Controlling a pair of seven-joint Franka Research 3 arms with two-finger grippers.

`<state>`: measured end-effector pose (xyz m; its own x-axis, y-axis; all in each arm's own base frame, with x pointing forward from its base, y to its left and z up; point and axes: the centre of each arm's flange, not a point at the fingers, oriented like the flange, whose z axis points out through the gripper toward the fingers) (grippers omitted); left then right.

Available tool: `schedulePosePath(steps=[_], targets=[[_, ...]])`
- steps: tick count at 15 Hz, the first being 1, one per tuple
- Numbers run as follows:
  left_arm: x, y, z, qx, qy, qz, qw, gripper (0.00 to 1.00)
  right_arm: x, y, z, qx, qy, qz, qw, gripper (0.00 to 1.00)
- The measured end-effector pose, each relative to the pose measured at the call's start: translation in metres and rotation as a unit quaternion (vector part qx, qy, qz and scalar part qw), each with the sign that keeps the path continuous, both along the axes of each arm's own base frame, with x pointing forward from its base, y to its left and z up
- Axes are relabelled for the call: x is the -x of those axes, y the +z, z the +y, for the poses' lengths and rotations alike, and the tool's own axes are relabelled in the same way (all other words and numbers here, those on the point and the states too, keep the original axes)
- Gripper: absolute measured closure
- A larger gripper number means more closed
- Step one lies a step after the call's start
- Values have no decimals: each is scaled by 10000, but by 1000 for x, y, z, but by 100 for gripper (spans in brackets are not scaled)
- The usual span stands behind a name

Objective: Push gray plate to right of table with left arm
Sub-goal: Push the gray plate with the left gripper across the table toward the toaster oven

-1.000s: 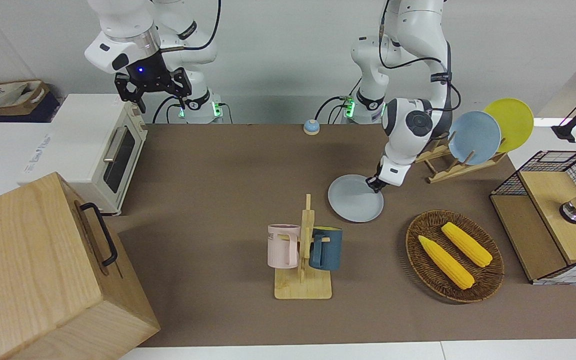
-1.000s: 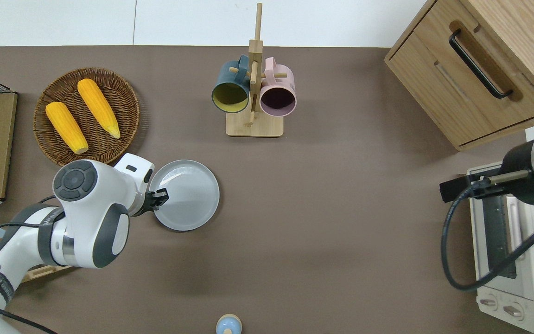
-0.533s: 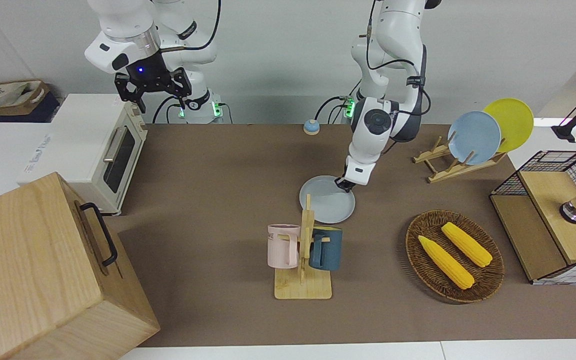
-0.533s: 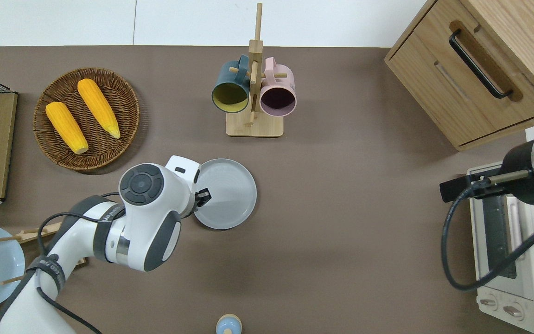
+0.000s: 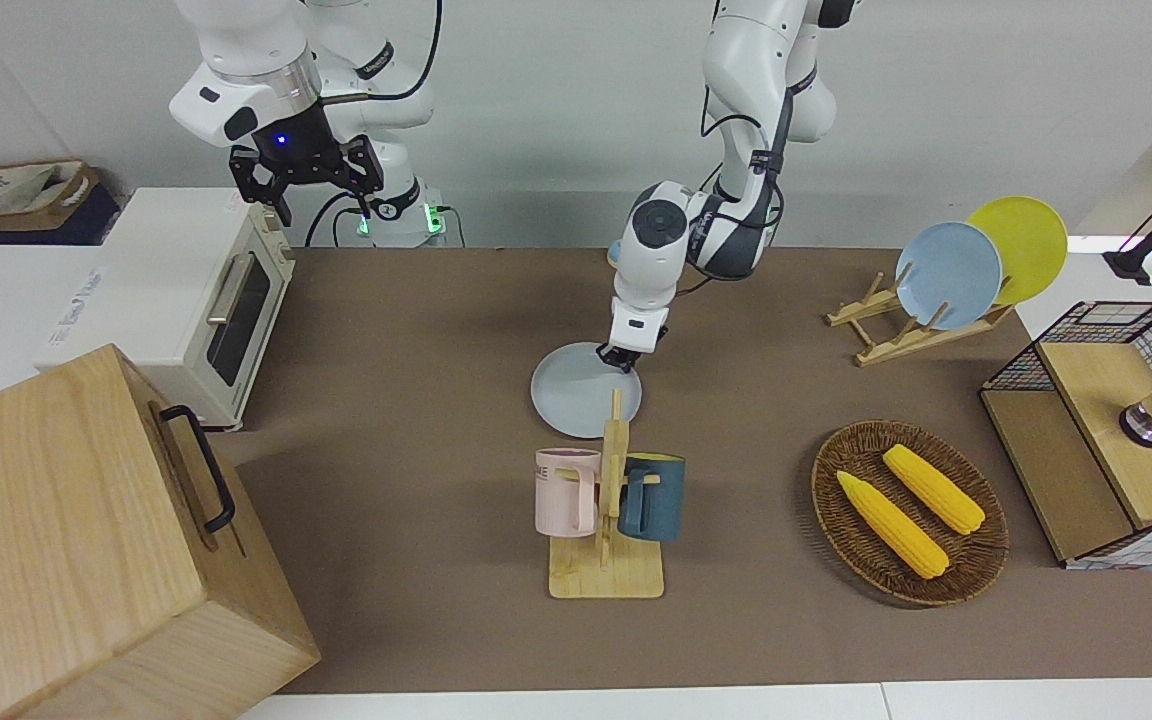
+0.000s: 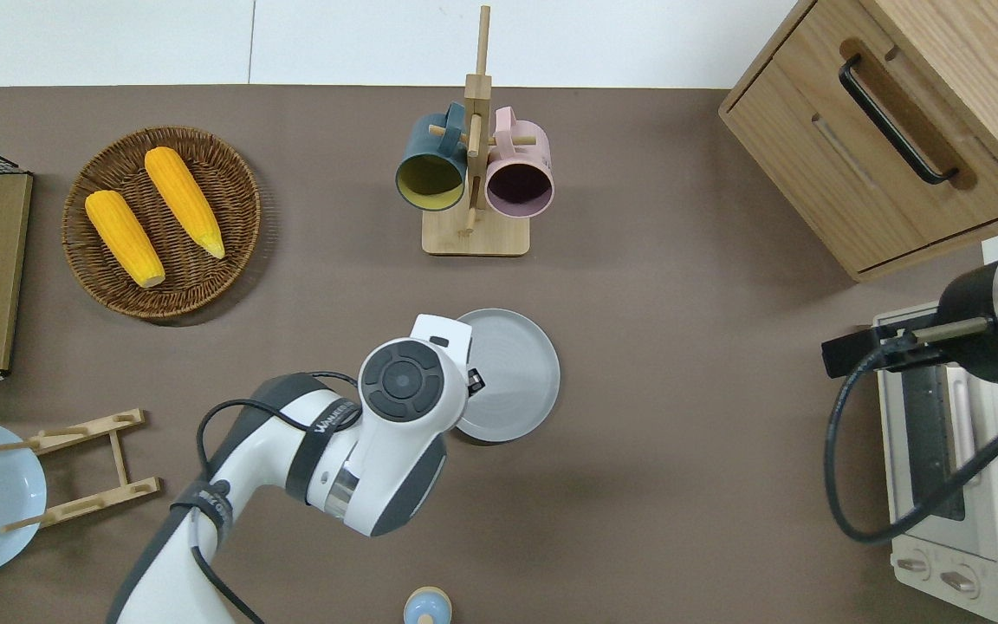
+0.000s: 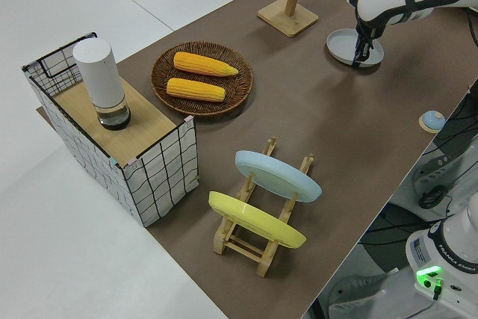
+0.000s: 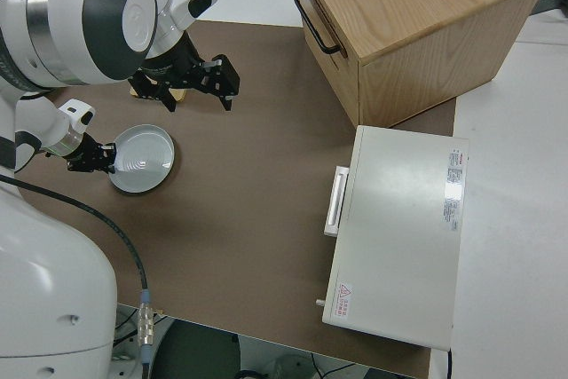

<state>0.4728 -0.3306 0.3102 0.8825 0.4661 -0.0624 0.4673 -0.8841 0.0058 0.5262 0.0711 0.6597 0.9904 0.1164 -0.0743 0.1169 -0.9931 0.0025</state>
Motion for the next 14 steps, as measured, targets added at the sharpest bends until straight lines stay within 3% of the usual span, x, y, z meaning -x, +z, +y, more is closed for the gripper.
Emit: schedulePosePath(steps=[4, 14], targets=[[28, 0, -56, 10, 52, -12, 10000, 96, 0, 0, 0, 0, 0, 0, 10000, 1], [79, -2, -126, 1, 5, -15, 10000, 96, 0, 0, 0, 0, 0, 0, 10000, 1]])
